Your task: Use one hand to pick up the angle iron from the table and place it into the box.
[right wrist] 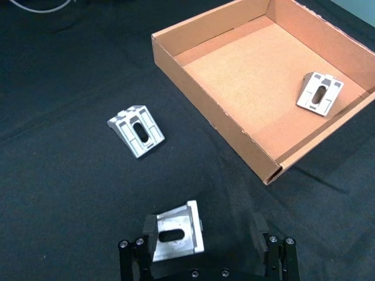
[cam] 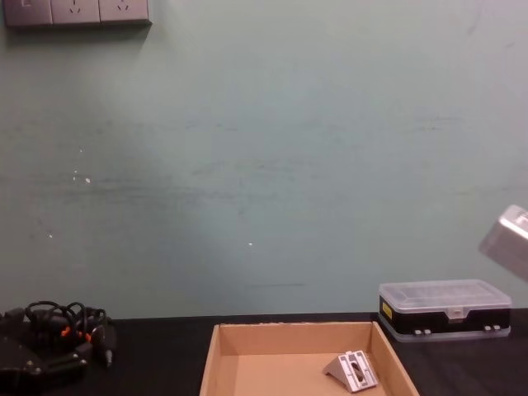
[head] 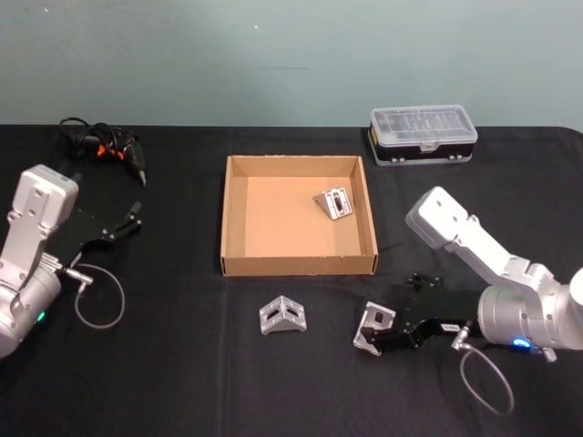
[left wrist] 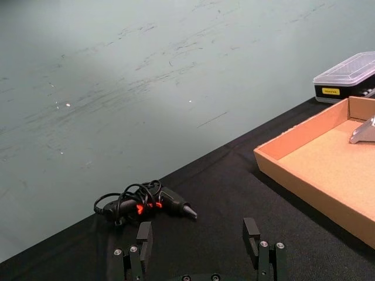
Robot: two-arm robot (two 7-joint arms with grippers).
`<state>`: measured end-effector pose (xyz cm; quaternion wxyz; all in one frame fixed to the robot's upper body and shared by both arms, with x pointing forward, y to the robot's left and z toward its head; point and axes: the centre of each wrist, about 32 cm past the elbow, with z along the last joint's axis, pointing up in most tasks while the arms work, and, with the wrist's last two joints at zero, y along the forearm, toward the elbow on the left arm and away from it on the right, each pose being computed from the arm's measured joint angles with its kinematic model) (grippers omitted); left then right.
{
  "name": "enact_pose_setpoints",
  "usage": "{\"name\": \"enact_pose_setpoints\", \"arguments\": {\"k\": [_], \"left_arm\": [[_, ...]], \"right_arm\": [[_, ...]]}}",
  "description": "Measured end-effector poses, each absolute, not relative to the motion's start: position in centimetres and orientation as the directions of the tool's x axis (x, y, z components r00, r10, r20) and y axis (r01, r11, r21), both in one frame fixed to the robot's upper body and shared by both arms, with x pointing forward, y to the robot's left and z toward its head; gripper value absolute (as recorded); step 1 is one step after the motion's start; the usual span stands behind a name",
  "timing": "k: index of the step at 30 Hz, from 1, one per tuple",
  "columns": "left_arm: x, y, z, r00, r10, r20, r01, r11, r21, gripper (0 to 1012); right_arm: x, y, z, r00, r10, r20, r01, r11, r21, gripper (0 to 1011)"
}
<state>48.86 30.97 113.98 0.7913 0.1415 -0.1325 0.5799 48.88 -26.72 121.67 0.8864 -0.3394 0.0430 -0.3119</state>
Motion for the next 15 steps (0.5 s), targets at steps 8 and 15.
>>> {"name": "enact_pose_setpoints", "arguments": {"k": [8, 15], "left_arm": [[48.86, 30.97, 113.98, 0.292, 0.880, 0.374, -0.955, 0.287, 0.070, 1011], [48.86, 30.97, 113.98, 0.292, 0.880, 0.374, -0.955, 0.287, 0.070, 1011]], "right_arm": [[49.09, -26.12, 121.22, 0.798, -0.589, 0.131, 0.528, 0.577, -0.623, 1004], [49.07, -26.17, 121.24, 0.798, -0.588, 0.132, 0.528, 0.577, -0.623, 999]]}}
